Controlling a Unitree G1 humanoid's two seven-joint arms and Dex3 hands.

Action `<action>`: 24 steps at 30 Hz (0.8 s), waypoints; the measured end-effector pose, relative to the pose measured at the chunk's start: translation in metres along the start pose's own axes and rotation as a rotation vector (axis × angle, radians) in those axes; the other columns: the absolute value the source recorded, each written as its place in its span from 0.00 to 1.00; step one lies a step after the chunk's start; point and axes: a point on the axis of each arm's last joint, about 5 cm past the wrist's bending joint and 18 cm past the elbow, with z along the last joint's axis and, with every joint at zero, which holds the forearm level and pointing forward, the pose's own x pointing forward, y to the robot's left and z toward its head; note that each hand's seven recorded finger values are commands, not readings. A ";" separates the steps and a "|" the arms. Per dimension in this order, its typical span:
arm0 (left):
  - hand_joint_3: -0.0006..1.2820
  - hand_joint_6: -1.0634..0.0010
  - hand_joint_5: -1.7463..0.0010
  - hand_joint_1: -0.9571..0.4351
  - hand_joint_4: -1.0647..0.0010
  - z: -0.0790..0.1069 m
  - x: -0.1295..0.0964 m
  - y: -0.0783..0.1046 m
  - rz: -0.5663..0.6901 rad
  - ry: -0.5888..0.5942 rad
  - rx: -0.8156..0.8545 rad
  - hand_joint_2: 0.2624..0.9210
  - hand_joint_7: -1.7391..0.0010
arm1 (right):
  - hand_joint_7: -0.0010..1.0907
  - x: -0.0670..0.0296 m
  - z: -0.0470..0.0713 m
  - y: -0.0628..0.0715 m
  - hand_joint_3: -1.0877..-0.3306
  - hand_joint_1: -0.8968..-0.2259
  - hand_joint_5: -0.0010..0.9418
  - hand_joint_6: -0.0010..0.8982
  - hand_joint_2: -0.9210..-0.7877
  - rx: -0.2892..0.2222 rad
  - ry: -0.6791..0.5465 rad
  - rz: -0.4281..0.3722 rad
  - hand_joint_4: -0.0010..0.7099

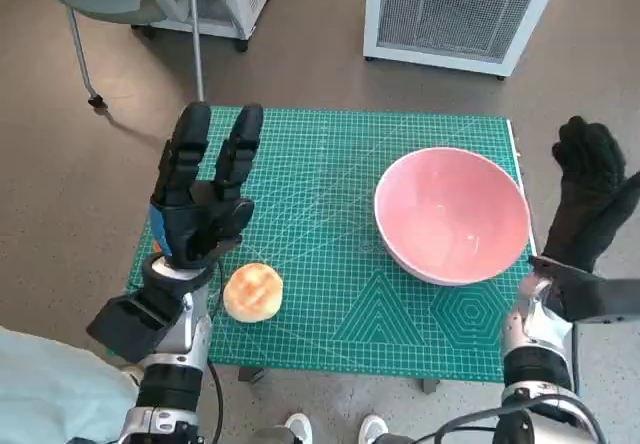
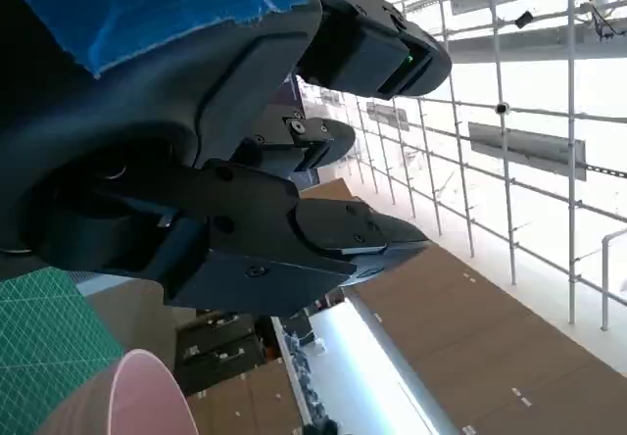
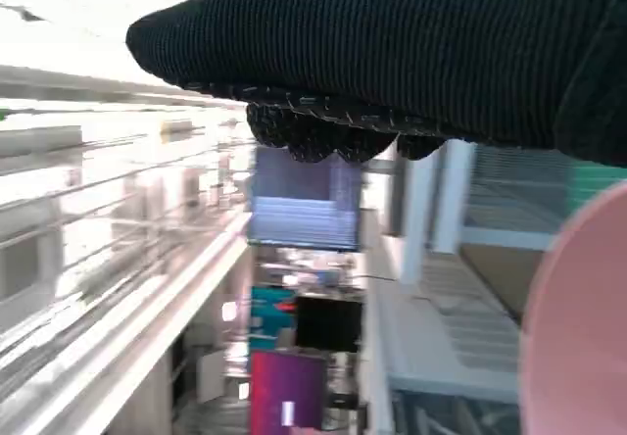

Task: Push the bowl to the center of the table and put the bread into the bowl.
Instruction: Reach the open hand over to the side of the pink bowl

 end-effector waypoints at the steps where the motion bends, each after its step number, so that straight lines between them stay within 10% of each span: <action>1: 0.19 0.53 1.00 0.67 0.64 0.000 0.000 0.000 -0.001 0.000 0.000 1.00 1.00 | 0.51 -0.0014 -0.002 -0.001 0.26 0.70 0.00 0.00 0.00 0.005 0.021 -0.001 0.30; 24: 0.19 0.53 1.00 0.66 0.64 0.000 0.000 0.004 -0.009 0.007 -0.007 1.00 1.00 | 0.48 -0.0207 -0.029 0.021 0.20 0.73 0.00 0.01 0.00 0.212 0.382 0.056 0.27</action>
